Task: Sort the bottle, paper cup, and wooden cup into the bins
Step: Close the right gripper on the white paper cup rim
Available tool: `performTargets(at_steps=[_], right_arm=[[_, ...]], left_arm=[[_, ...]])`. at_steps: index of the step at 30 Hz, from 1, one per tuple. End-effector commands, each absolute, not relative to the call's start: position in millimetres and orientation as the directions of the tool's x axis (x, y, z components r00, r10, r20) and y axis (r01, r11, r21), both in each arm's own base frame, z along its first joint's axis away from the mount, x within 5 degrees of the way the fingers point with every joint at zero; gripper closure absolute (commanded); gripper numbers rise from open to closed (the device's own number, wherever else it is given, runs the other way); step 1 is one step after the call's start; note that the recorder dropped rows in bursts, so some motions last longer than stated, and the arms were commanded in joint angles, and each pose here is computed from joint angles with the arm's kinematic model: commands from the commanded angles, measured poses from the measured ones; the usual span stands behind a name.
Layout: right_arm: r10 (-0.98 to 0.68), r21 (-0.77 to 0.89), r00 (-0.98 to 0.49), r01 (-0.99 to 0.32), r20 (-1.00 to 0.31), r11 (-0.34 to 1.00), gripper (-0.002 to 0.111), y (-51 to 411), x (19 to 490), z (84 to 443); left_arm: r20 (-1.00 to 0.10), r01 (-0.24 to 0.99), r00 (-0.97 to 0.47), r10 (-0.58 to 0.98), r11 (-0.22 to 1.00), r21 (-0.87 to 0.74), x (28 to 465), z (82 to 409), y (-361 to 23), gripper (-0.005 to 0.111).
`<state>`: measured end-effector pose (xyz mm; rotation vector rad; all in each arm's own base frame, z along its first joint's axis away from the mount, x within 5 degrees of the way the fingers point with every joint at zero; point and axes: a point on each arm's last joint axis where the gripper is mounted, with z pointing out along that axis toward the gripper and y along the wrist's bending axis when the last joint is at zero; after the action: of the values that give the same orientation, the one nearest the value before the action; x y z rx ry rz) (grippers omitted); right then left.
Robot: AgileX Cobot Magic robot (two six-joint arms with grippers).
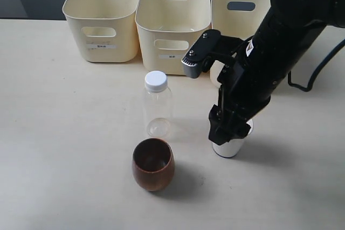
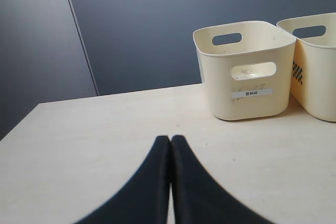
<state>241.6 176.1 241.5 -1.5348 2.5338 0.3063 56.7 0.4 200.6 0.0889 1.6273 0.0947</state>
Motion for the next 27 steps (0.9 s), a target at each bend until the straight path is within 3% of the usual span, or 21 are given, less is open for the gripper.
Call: performTargets(at_steps=[1, 6, 13, 27], right_arm=[[-0.855, 0.083, -0.456, -0.889, -0.246, 0.45, 0.049, 177, 242, 243], [-0.855, 0.085, -0.458, -0.888, -0.242, 0.452, 0.044, 178, 244, 241], [-0.882, 0.103, -0.453, -0.891, -0.127, 0.442, 0.044, 181, 255, 205], [-0.873, 0.067, -0.455, -0.891, -0.175, 0.45, 0.044, 184, 262, 202]], left_arm=[[-0.992, -0.002, -0.049, 0.114, 0.993, 0.114, 56, 201, 0, 0.107], [-0.992, -0.002, -0.049, 0.114, 0.993, 0.114, 56, 201, 0, 0.107], [-0.992, -0.002, -0.049, 0.114, 0.993, 0.114, 56, 201, 0, 0.107], [-0.992, -0.002, -0.049, 0.114, 0.993, 0.114, 56, 201, 0, 0.107]])
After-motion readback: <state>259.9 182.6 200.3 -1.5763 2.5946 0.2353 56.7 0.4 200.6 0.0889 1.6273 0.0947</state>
